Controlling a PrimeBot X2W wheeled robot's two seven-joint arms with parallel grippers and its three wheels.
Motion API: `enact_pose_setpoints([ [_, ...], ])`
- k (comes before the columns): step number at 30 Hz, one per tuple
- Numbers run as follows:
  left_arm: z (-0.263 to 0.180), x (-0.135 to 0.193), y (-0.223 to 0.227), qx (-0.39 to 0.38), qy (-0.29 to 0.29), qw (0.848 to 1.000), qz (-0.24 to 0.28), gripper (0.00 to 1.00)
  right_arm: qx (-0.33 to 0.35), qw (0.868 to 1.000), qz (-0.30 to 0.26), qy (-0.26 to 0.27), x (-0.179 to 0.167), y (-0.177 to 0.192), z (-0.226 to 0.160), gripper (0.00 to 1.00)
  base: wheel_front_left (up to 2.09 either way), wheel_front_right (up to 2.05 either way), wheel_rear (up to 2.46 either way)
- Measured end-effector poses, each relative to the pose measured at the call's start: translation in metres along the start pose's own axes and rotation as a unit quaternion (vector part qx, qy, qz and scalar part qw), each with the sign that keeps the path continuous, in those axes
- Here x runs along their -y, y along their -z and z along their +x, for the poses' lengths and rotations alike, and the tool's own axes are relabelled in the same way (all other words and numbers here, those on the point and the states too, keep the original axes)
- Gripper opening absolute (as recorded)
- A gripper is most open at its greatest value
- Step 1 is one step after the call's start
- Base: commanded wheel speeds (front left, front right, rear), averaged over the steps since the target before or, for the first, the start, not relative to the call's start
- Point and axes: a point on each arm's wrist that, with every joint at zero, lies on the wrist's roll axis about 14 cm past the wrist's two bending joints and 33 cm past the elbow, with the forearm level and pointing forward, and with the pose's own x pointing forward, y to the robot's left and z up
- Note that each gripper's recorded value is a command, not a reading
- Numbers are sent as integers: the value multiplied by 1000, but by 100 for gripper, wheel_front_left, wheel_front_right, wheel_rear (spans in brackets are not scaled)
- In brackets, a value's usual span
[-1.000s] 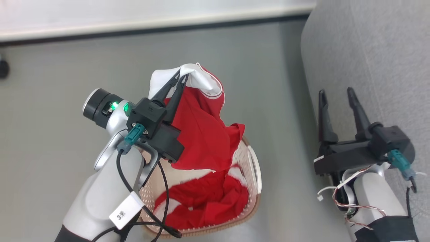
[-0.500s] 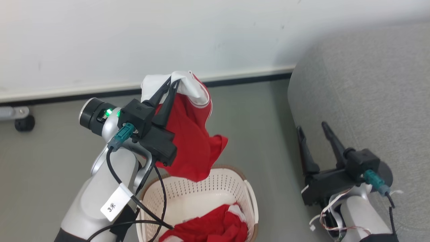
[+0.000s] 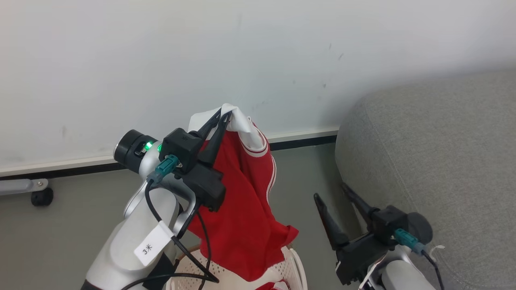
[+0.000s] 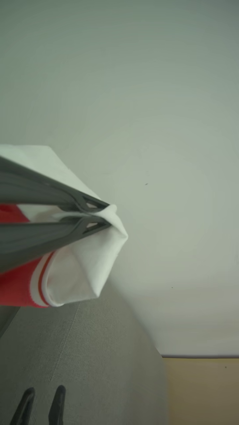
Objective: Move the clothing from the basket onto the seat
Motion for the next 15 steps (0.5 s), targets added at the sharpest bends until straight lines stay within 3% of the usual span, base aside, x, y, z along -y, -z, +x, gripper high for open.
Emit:
enact_pose_setpoints([
  [15, -6, 20, -17, -2, 21, 1000, -1, 0, -24, 989, -38, -138, -77, 7, 13, 100, 0, 0, 0],
])
